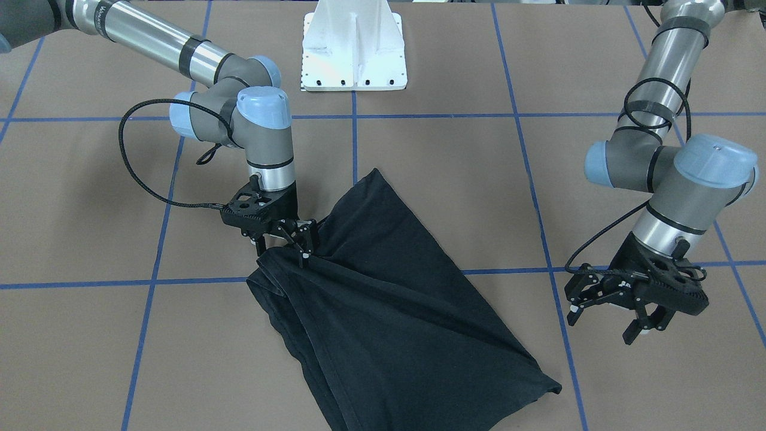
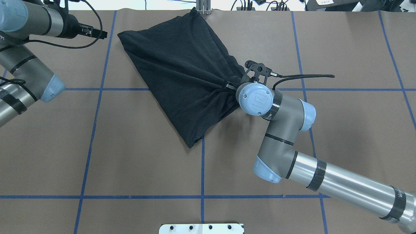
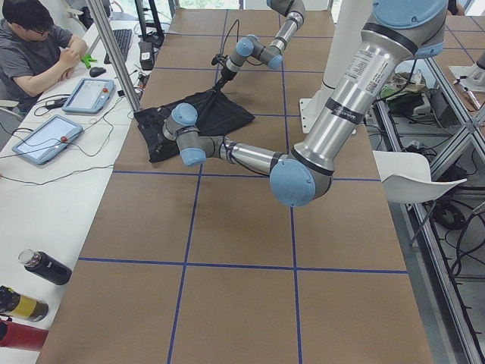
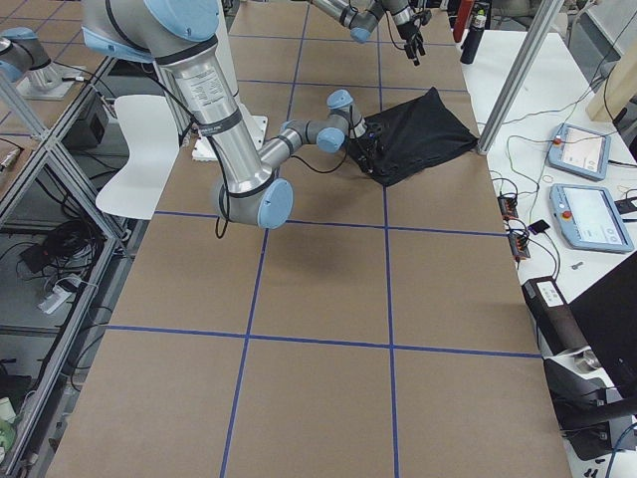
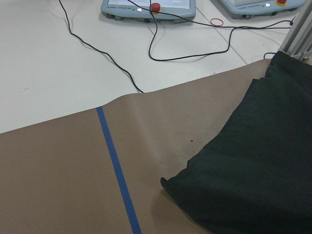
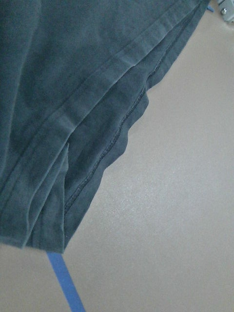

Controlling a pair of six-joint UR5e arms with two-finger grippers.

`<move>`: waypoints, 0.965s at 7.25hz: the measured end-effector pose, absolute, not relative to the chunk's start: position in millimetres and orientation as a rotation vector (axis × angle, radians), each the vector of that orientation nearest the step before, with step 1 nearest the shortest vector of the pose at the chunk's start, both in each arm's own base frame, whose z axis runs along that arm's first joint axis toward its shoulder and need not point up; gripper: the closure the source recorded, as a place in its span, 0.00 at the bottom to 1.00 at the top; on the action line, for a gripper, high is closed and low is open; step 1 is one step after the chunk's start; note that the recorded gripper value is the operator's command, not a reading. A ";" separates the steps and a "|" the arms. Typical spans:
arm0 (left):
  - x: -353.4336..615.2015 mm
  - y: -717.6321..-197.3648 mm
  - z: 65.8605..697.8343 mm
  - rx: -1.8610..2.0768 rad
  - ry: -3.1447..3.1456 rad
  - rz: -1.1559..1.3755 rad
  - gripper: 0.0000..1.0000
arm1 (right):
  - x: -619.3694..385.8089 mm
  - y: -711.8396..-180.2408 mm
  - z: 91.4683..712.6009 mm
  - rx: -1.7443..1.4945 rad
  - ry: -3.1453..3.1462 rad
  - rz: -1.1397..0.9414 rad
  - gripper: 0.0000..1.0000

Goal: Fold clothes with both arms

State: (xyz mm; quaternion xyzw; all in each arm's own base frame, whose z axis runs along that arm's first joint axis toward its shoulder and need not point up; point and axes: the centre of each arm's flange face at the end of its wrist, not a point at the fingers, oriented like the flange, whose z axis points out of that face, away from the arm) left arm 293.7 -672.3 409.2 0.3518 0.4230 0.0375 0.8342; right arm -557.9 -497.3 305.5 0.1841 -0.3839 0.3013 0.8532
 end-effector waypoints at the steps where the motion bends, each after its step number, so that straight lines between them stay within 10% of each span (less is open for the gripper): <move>1: 293.7 -672.3 409.2 0.745 0.896 0.079 0.00 | -565.9 -500.1 304.2 0.409 -0.799 0.675 0.91; 7: 293.6 -672.1 410.0 0.744 0.896 0.079 0.00 | -580.5 -489.4 298.4 0.417 -0.796 0.687 1.00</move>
